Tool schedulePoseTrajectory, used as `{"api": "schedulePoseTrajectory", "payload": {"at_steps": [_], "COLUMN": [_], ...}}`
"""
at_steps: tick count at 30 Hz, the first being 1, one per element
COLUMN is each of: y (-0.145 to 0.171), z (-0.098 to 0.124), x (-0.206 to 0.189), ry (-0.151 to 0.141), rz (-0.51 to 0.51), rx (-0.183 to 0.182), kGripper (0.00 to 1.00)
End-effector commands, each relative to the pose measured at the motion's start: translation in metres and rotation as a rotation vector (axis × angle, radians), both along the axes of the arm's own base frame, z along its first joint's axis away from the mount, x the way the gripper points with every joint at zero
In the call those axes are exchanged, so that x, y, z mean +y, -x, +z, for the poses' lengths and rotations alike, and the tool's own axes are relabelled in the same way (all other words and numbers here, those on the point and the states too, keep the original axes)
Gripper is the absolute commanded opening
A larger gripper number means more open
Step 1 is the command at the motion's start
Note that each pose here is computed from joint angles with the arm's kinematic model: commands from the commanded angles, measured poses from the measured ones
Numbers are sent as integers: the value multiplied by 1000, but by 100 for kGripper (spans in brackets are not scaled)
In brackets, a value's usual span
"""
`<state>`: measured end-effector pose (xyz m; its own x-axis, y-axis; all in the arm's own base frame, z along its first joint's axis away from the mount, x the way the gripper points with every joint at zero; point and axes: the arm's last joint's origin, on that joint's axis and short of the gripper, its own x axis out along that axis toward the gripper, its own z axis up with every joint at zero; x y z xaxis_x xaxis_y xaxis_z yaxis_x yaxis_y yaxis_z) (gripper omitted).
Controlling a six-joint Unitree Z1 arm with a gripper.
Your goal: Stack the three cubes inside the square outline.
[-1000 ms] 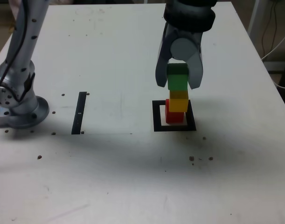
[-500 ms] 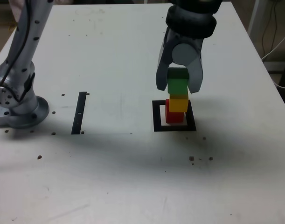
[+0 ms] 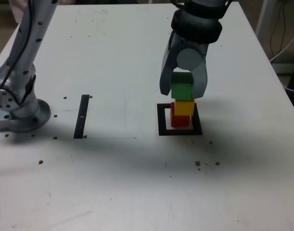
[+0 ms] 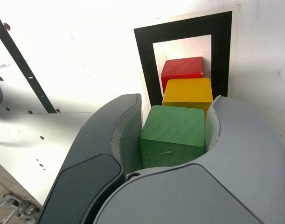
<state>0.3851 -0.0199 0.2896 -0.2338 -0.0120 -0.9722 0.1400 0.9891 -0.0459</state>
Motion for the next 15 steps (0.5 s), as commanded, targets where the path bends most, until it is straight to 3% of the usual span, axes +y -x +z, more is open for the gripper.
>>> {"api": "schedulePoseTrajectory", "payload": {"at_steps": [1, 3, 7, 9, 15], "y": [0, 0, 0, 0, 0], "z": [-3, -4, -4, -3, -3], "x": [2, 3, 3, 3, 2], "ry": [0, 1, 6, 8, 11], "rz": [2, 0, -9, -11, -10], "rx": [16, 16, 14, 13, 10], "kGripper": [34, 44, 79, 90, 98]}}
